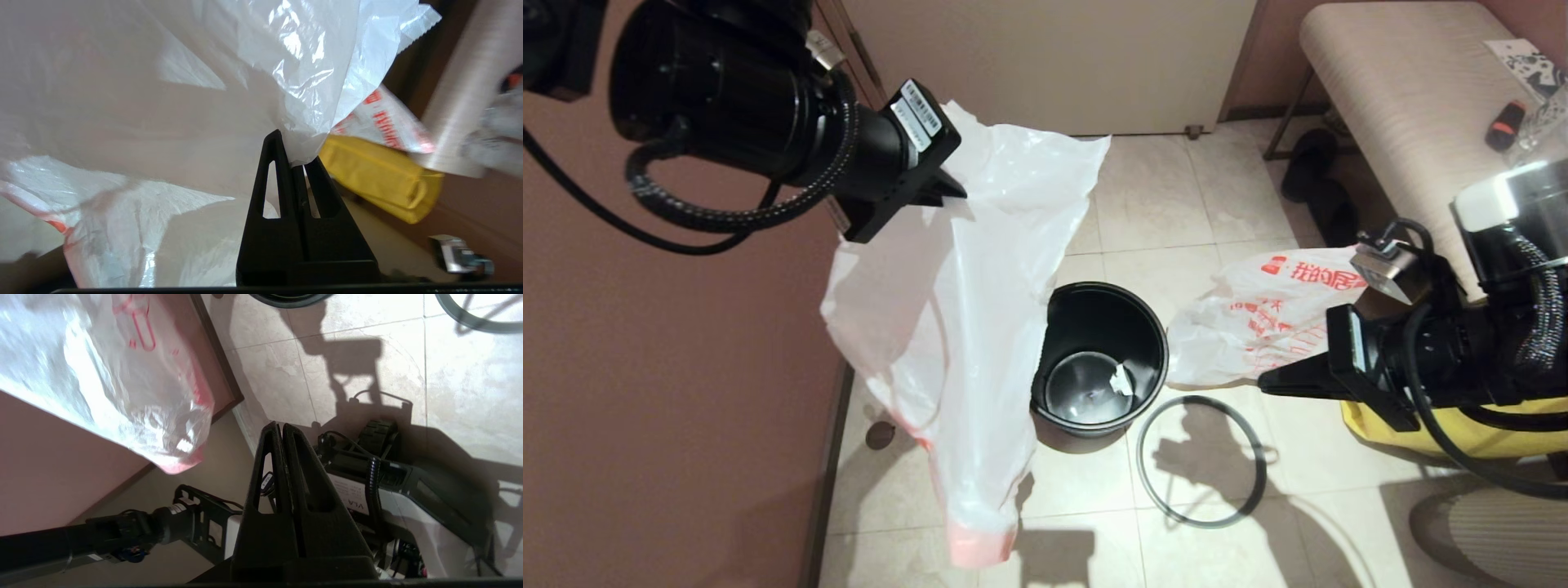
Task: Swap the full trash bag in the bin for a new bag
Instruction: Put the new garbage bag on the trash can
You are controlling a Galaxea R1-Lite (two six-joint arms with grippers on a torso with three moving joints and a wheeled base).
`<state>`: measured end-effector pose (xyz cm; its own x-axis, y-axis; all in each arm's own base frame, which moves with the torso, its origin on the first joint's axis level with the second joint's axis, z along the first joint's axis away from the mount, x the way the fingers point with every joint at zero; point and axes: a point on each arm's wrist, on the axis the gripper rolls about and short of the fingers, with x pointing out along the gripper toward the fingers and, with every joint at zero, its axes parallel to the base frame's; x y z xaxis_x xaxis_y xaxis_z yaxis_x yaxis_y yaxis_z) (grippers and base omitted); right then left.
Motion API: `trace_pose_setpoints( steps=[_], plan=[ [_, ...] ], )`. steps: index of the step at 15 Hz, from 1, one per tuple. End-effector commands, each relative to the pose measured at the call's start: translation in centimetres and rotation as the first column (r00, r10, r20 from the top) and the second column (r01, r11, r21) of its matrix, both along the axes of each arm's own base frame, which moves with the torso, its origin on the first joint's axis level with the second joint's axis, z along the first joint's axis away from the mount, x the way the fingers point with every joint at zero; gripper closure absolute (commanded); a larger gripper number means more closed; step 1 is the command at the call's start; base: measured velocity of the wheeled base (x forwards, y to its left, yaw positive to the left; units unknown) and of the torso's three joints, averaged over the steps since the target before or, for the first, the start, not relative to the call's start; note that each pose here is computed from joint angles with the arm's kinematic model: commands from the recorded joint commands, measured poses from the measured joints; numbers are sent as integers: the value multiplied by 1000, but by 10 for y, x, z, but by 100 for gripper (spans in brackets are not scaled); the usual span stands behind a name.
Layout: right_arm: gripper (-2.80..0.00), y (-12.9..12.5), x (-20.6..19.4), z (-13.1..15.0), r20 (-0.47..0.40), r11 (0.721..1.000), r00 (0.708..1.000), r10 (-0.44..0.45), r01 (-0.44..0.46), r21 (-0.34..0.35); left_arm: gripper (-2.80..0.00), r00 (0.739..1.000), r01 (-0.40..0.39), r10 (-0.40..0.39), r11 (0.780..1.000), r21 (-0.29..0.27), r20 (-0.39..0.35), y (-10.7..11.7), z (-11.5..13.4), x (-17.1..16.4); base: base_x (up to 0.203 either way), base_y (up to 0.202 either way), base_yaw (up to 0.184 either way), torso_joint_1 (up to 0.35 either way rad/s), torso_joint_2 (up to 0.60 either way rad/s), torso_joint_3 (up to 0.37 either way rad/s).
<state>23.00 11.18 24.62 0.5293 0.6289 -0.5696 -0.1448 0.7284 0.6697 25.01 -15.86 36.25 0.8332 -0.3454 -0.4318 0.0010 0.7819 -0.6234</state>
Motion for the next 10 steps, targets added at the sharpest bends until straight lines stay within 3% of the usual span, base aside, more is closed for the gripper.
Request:
trace_pose_setpoints(
  steps=[1, 6, 10],
  plan=[
    [0, 14, 19, -13, -38, 999, 999, 25, -25, -26, 0, 1000, 7, -7, 1000, -10, -16, -13, -15, 22, 0, 0, 0, 0, 0, 0],
    [0, 30, 43, -31, -26, 997, 999, 48, -49, -52, 0, 998, -36, 31, 997, -75, -63, -40, -55, 70, 0, 0, 0, 0, 0, 0],
    [0, 31, 44, -31, -26, 998, 999, 44, -45, -39, 0, 1000, -3, 0, 990, -139, -19, -46, -51, 75, 0, 0, 0, 0, 0, 0]
  ],
)
